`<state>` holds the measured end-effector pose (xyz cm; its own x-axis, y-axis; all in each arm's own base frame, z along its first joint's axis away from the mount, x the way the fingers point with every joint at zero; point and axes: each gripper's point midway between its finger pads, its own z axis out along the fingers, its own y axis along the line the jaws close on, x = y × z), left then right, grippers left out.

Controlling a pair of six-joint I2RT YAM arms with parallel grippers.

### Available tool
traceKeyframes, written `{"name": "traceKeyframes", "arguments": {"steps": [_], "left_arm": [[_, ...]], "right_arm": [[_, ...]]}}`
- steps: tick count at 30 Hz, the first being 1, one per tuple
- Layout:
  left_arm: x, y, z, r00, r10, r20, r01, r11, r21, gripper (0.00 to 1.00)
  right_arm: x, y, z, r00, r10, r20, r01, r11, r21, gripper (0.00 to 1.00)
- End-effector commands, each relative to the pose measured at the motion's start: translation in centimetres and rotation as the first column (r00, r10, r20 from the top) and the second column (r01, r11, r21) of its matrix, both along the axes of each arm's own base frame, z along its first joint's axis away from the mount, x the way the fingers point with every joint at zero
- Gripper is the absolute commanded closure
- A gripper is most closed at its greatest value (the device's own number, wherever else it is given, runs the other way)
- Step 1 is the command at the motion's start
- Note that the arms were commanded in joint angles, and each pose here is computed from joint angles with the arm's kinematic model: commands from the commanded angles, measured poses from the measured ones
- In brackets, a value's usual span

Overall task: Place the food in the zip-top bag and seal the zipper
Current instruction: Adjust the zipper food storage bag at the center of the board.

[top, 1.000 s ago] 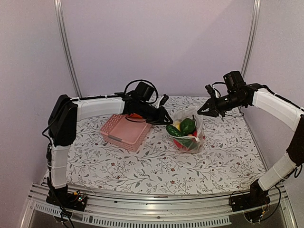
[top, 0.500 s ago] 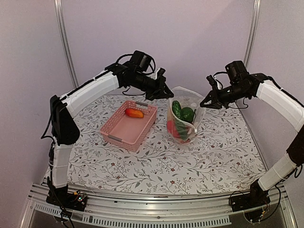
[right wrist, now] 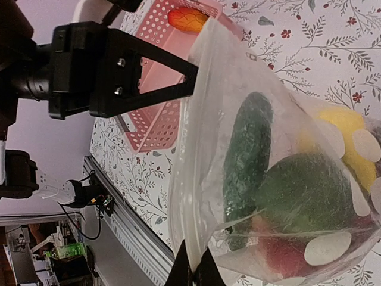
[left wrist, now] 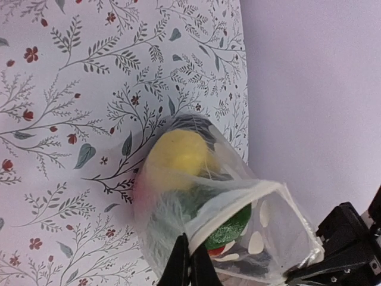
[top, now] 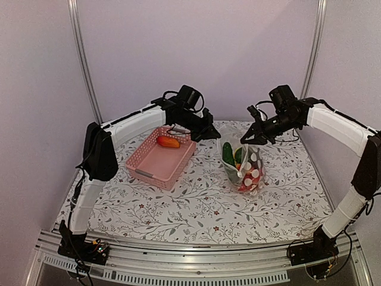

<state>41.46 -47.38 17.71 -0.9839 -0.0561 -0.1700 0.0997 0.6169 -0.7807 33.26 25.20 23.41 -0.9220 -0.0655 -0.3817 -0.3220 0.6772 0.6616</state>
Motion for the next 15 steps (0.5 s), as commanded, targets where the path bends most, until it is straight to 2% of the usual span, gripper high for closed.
{"name": "traceKeyframes", "arguments": {"steps": [1,2,3,5,7,11,15], "left_arm": [[1.3,-2.7,8.2,0.981,0.052,0.189,-0.017,0.983,-0.182,1.0],[1.4,-2.4,7.3,0.982,0.078,0.17,-0.05,0.985,-0.164,1.0],[1.3,-2.1,5.7,0.992,0.083,0.098,-0.066,0.984,-0.167,1.0],[0.7,-2.5,4.6,0.999,0.04,0.019,-0.035,0.977,-0.212,1.0],[0.2,-3.0,5.1,0.999,0.014,0.033,-0.006,0.973,-0.229,1.0],[0.6,-2.7,5.4,0.999,-0.003,0.041,0.014,0.965,-0.263,0.92],[1.5,-0.7,5.7,0.995,-0.004,0.098,0.026,0.975,-0.22,0.77]], "right_arm": [[0.6,1.1,-2.5,0.999,0.017,-0.039,-0.017,1.0,0.003,1.0],[0.8,1.0,-2.3,1.0,0.005,-0.03,-0.005,1.0,0.003,1.0],[1.0,1.0,-2.1,1.0,0.002,-0.023,-0.002,1.0,0.002,1.0],[1.2,1.1,-2.3,1.0,0.003,-0.031,-0.003,1.0,-0.006,1.0],[1.3,1.0,-2.7,0.999,-0.001,-0.038,0.0,1.0,-0.015,1.0],[1.6,1.0,-1.9,1.0,-0.016,-0.015,0.015,1.0,-0.013,1.0],[2.1,0.9,0.2,0.999,-0.029,0.026,0.029,1.0,-0.001,1.0]]}}
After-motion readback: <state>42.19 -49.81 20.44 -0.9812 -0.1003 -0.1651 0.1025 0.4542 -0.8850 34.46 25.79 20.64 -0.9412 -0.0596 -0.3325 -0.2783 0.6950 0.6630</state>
